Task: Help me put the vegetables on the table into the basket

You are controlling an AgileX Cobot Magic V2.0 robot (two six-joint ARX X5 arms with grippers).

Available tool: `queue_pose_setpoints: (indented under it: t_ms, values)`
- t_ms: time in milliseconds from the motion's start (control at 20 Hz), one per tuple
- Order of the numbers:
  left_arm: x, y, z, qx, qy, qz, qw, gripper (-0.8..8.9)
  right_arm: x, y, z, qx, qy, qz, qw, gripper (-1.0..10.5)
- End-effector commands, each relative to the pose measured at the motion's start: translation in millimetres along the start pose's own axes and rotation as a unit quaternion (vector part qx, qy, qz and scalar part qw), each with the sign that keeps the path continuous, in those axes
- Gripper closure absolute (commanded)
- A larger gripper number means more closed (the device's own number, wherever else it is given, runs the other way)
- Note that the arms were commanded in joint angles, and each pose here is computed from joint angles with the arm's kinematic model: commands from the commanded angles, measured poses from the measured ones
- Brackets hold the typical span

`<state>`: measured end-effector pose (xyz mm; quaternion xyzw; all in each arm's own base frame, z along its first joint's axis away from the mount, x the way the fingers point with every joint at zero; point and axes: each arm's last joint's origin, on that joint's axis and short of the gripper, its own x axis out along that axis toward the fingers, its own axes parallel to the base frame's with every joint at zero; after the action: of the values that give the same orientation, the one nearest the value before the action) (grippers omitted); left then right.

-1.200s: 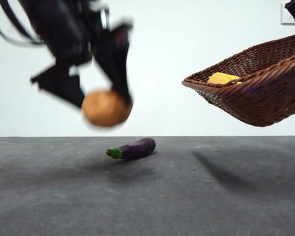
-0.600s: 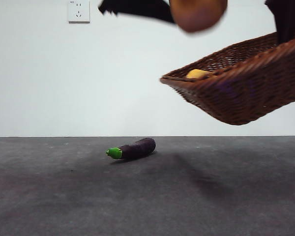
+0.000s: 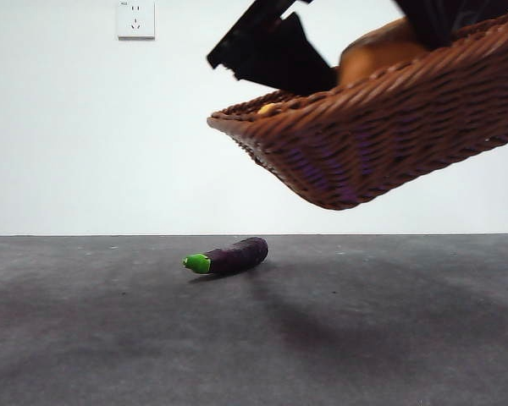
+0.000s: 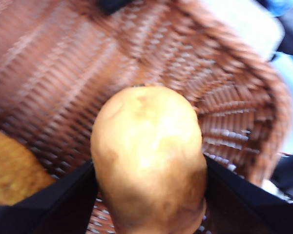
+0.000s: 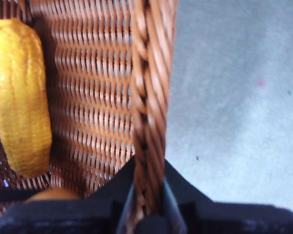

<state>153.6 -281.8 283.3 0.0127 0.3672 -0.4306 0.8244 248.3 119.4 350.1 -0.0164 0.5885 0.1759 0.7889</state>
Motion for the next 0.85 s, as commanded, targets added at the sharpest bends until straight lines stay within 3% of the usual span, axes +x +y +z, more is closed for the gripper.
queue_pose_setpoints:
  t_ms: [50,300,400,500,600,700,850]
  values:
    - [2.2,-0.2,-1.9,-0.002,0.001,0.003,1.000,3.01,2.6,1.5,0.9,0.007,0.001,0.005,1.000,9.5]
    - [-3.4,-3.1,6.7,0.000,-0.017,-0.004,1.000,2.70,2.6,1.0,0.9,0.005,0.001,0.003,1.000,9.5]
    - [-15.8,-8.0,21.2,0.027,-0.017,0.002,0.999,2.71,2.6,-0.1,2.0,-0.007,-0.007,-0.011,1.000,9.5]
    - [-33.6,-11.7,38.5,0.067,-0.017,0.048,0.996,2.71,1.5,-8.4,3.9,-0.010,-0.012,-0.026,1.000,9.5]
    - [-49.3,-12.0,50.9,0.101,-0.024,0.126,0.987,2.71,-1.0,-25.5,6.6,0.015,-0.019,-0.035,0.999,9.5]
    - [-56.2,-0.7,57.3,0.108,-0.021,0.178,0.978,2.71,-4.7,-47.0,7.9,0.041,-0.024,-0.046,0.998,9.5]
    - [-49.1,49.0,62.9,0.063,0.026,0.211,0.975,2.79,-11.2,-78.7,6.7,0.079,-0.030,-0.050,0.995,9.5]
